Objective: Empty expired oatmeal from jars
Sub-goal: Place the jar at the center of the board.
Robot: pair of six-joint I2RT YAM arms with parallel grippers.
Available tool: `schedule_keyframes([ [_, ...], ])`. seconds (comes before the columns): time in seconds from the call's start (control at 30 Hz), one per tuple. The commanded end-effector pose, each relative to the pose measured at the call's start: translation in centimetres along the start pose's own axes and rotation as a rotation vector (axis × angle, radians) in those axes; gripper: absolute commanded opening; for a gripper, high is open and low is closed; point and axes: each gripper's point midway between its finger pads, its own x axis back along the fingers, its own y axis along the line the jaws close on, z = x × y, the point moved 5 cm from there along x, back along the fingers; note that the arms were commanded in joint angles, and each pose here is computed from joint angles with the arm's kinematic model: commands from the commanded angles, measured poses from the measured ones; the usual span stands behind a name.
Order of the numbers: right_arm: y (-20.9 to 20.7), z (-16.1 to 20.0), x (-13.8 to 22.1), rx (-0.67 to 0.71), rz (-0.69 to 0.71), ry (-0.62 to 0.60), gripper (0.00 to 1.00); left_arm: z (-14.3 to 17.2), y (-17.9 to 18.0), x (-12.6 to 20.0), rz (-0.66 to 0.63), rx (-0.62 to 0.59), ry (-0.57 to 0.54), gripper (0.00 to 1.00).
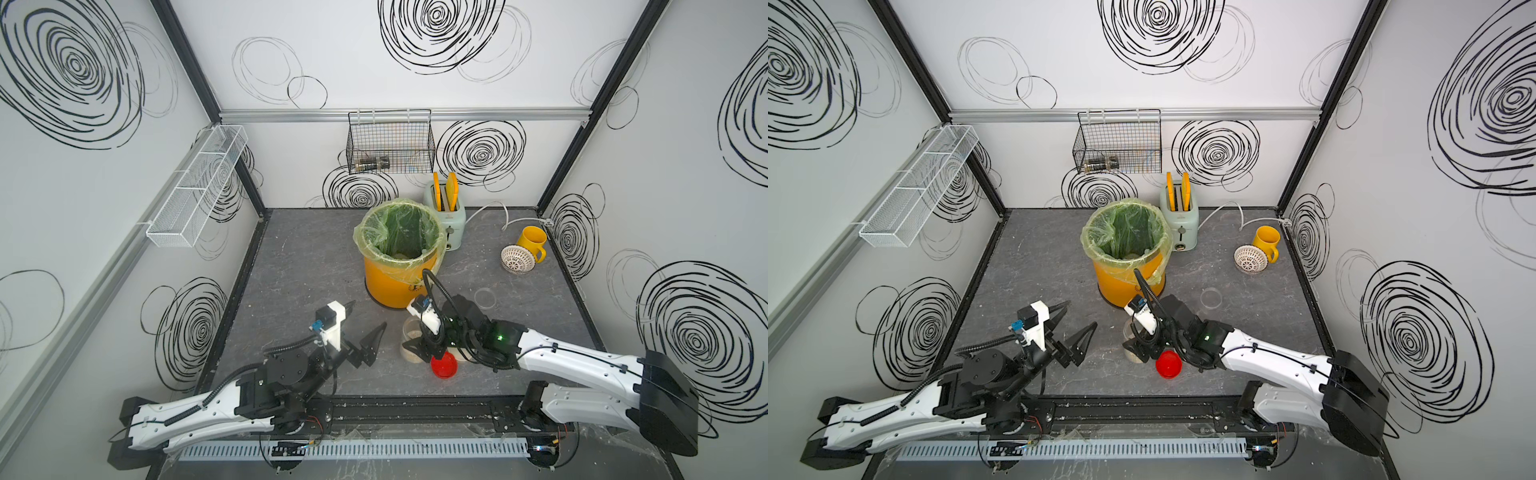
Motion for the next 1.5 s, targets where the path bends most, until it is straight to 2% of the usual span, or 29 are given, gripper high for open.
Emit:
schedule_keyframes([
  [0.0,1.9,-4.1,1.0,0.176,-0.037,-0.24,0.0,0.9,0.6,-0.4,-0.058,0.052,0.126,0.96],
  [0.13,2.5,-2.6,0.3,0.29,-0.066,-0.252,0.0,1.7,1.3,-1.0,-0.09,0.087,0.222,0.96],
  [0.23,2.8,-2.1,-0.1,0.319,-0.087,-0.244,0.0,2.0,1.8,-1.1,-0.082,0.12,0.254,0.96],
  [0.47,3.5,-1.2,-2.0,0.395,-0.109,-0.223,0.02,2.0,2.7,-1.0,-0.06,0.161,0.242,0.96],
  [0.63,3.6,-0.6,-3.1,0.4,-0.113,-0.199,0.11,2.1,2.8,-1.1,-0.066,0.151,0.26,0.96],
  [0.7,3.5,-0.3,-3.4,0.397,-0.112,-0.188,0.16,2.2,2.8,-1.1,-0.063,0.145,0.266,0.96],
  [1.07,3.4,-0.4,-3.3,0.341,-0.098,-0.175,0.79,2.0,2.8,-1.3,-0.075,0.134,0.28,0.96],
  [1.17,3.5,-0.8,-2.9,0.314,-0.1,-0.177,0.92,1.8,2.8,-1.2,-0.086,0.127,0.29,0.96],
  [1.23,3.6,-1.0,-2.5,0.299,-0.103,-0.177,0.99,1.6,2.8,-1.3,-0.092,0.127,0.303,0.96],
  [1.47,3.6,-1.4,-1.2,0.245,-0.098,-0.183,0.98,1.3,2.4,-1.6,-0.111,0.111,0.389,0.96],
])
